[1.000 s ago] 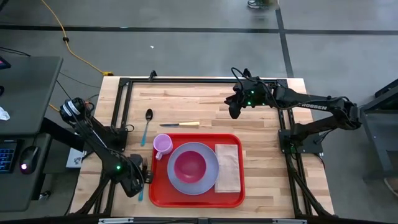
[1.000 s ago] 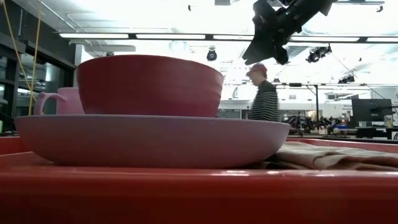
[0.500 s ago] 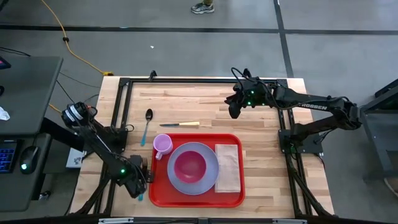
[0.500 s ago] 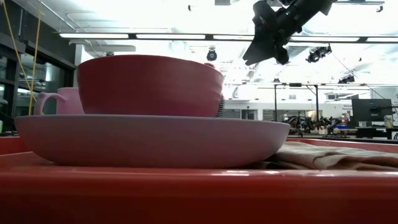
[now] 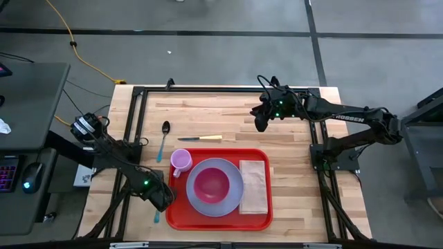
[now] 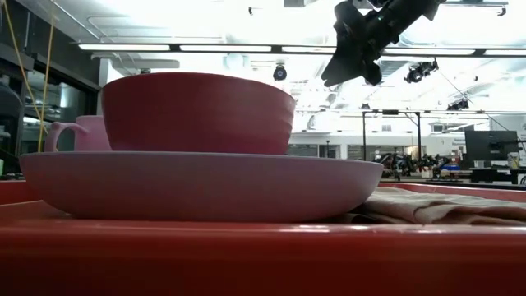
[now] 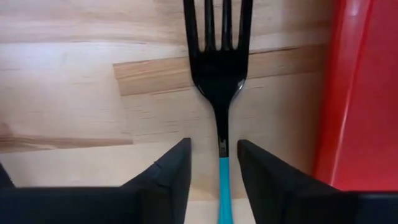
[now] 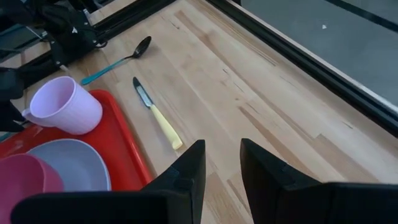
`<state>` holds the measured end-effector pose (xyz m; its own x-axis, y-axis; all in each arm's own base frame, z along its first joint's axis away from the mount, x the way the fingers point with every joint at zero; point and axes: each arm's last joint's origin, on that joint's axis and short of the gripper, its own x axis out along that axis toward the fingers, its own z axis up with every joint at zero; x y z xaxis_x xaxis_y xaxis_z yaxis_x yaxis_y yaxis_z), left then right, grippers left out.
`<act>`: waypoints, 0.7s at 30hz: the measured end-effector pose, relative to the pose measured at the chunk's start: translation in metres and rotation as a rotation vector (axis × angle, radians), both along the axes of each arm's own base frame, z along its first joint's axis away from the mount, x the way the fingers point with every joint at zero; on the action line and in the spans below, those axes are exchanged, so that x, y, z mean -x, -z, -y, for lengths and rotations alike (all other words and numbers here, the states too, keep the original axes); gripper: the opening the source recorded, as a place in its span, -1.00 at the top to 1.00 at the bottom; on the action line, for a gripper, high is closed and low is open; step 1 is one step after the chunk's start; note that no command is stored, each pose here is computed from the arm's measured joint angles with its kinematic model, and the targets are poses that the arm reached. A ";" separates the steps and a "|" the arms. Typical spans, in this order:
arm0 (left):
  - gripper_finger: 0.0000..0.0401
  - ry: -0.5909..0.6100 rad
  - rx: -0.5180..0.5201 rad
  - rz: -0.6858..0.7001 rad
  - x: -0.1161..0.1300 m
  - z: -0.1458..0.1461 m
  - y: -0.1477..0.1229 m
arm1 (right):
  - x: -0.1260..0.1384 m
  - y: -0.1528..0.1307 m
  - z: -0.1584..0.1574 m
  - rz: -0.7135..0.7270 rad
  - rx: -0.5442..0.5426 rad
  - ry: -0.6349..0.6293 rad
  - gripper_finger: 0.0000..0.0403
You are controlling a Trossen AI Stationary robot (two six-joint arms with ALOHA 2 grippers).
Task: Set up tray
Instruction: Put the blue fork on the brown napkin
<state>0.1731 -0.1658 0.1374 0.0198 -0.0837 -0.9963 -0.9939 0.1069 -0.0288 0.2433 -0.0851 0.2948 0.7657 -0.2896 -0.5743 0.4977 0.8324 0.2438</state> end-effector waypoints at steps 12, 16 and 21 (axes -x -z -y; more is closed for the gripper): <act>0.80 -0.011 0.000 0.007 -0.001 0.001 0.000 | 0.001 0.000 0.001 -0.021 0.038 0.014 0.61; 0.94 -0.009 -0.001 0.005 0.000 0.001 0.000 | 0.001 0.001 0.001 -0.023 0.041 0.011 0.61; 0.92 -0.007 0.012 -0.027 0.002 0.000 0.000 | 0.001 0.001 0.001 -0.023 0.041 0.011 0.61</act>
<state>0.1716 -0.1662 0.1372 -0.0061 -0.0954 -0.9954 -0.9950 0.1002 -0.0035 0.2426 -0.0860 0.2941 0.7489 -0.3214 -0.5795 0.5117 0.8362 0.1975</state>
